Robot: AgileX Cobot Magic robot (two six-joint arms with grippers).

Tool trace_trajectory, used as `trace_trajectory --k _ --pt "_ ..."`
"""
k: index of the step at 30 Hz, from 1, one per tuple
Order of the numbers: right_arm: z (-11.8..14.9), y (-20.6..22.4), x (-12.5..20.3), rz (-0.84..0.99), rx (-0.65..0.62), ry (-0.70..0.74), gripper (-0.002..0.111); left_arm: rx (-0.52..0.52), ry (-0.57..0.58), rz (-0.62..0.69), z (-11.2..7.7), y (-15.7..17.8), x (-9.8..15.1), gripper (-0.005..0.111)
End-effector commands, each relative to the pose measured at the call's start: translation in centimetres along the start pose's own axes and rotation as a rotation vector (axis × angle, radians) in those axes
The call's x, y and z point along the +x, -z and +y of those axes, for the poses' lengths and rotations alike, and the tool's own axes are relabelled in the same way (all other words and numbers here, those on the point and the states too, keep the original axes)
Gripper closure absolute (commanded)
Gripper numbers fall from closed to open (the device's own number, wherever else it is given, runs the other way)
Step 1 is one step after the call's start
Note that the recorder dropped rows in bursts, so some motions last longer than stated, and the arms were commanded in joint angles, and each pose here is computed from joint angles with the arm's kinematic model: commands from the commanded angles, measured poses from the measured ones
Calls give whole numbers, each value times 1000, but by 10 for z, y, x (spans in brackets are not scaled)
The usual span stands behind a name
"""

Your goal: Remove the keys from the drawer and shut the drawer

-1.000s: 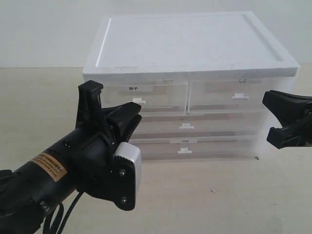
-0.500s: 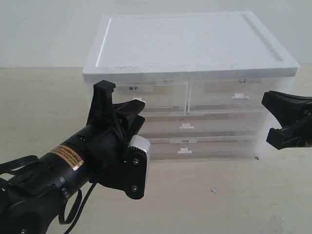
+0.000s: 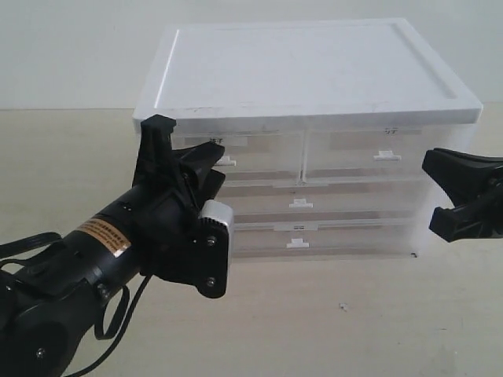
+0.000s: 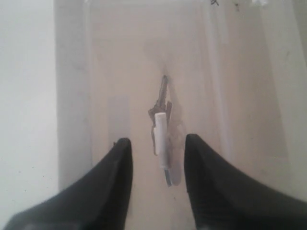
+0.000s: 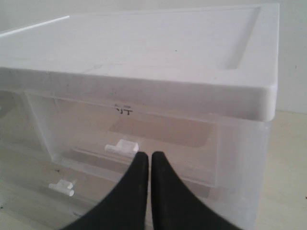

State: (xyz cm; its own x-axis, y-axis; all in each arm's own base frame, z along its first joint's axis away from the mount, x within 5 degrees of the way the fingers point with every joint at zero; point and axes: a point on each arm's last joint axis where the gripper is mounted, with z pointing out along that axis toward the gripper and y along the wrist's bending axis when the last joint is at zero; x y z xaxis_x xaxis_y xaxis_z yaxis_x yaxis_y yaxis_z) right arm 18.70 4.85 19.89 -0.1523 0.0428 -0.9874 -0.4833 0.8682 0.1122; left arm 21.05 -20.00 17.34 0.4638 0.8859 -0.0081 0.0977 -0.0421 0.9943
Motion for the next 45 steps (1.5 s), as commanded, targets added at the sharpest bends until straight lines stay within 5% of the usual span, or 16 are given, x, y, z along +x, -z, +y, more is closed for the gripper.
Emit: trace_trajectory --k 1,13,19,23,33,45 --pt "-1 -1 0 2 0 3 108 1 16 -8 1 -2 1 73" --pt "-1 -1 0 2 0 5 108 13 -2 -39 -8 -13 -6 80" --pt "-1 -1 0 2 0 3 108 -74 4 16 -8 -18 -3 82" --pt "-1 -1 0 2 0 3 108 -115 6 71 -5 -18 2 102" --pt "-1 -1 0 1 2 2 108 10 6 70 -17 -16 -1 102" --pt "-1 -1 0 1 2 2 108 12 3 57 -19 14 -12 102"
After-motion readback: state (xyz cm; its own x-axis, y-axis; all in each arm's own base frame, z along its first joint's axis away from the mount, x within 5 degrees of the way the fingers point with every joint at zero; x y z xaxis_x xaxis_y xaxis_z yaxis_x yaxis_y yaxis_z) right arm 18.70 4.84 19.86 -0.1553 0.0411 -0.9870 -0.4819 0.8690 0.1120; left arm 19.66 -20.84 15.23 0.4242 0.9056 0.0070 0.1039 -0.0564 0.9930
